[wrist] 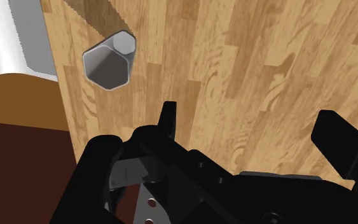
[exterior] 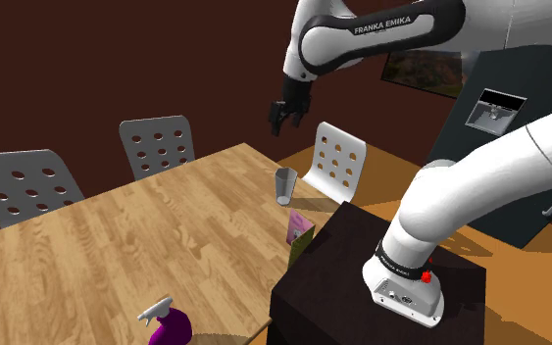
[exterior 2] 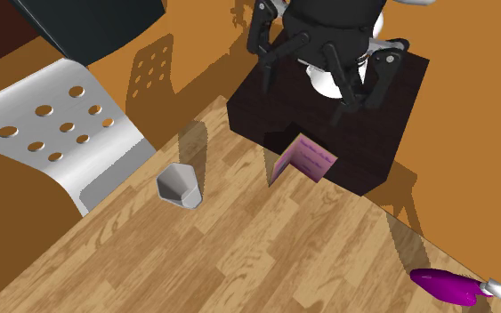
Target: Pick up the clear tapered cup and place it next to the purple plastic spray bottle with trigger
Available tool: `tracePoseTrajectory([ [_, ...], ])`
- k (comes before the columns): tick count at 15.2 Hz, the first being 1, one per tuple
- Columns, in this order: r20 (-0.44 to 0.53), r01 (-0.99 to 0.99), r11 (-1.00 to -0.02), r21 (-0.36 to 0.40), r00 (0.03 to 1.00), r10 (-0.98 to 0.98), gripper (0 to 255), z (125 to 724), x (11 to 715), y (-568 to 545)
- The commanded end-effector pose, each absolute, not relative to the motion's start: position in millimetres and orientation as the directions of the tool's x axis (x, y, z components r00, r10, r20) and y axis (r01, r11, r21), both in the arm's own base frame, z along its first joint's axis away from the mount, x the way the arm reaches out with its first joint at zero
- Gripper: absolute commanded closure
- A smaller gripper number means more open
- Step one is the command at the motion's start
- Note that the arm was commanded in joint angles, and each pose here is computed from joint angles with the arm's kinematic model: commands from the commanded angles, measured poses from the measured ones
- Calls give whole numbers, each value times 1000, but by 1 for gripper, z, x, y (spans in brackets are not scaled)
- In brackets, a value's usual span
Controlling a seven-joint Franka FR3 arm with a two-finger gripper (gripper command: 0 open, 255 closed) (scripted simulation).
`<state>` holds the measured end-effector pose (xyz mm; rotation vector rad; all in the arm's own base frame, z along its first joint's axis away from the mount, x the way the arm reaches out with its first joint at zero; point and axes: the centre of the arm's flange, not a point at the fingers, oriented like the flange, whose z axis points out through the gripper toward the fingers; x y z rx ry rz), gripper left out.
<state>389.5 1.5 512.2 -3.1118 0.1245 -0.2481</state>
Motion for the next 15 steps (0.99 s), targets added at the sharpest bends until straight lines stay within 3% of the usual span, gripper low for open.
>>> tracePoseTrajectory([
  [1,152,-84,-996,-15,985,-86,0,488,400,-8],
  [15,104,-130,-990,48,987,-124,0,334,476,-75],
])
